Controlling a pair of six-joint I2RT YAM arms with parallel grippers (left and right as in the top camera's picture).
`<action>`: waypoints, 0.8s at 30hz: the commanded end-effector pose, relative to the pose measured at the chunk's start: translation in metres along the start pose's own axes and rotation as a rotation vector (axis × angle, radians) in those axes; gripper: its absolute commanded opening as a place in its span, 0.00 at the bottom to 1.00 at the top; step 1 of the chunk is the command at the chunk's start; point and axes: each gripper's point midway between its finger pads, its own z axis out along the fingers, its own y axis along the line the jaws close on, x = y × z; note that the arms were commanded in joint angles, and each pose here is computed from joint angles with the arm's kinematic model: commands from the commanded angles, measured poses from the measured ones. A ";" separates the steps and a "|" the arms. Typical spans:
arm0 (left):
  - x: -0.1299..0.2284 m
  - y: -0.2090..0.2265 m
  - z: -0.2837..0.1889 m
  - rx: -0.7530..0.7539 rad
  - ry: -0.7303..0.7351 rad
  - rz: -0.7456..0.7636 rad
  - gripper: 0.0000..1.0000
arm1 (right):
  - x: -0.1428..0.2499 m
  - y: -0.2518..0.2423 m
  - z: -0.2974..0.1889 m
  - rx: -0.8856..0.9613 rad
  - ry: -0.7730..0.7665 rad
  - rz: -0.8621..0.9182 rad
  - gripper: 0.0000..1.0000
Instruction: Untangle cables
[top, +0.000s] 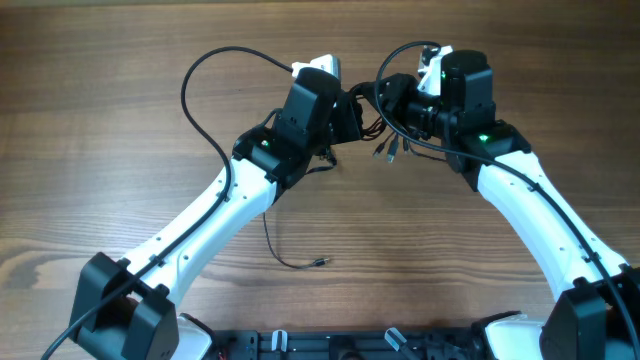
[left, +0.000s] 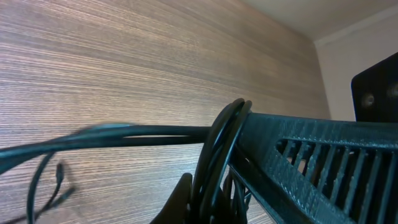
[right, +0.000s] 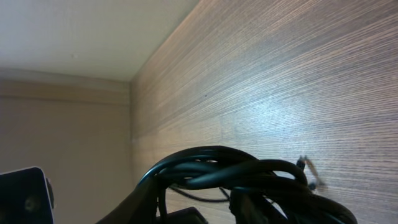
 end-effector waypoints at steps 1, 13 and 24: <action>0.005 -0.020 -0.003 0.088 0.049 0.064 0.04 | -0.002 -0.001 0.003 -0.002 -0.002 0.044 0.34; -0.020 0.021 -0.005 -0.030 -0.010 0.008 0.04 | -0.022 -0.002 -0.038 -0.140 0.066 -0.145 0.04; 0.005 0.000 -0.008 0.129 0.123 0.263 0.04 | 0.005 -0.032 -0.062 -0.195 0.156 -0.940 0.66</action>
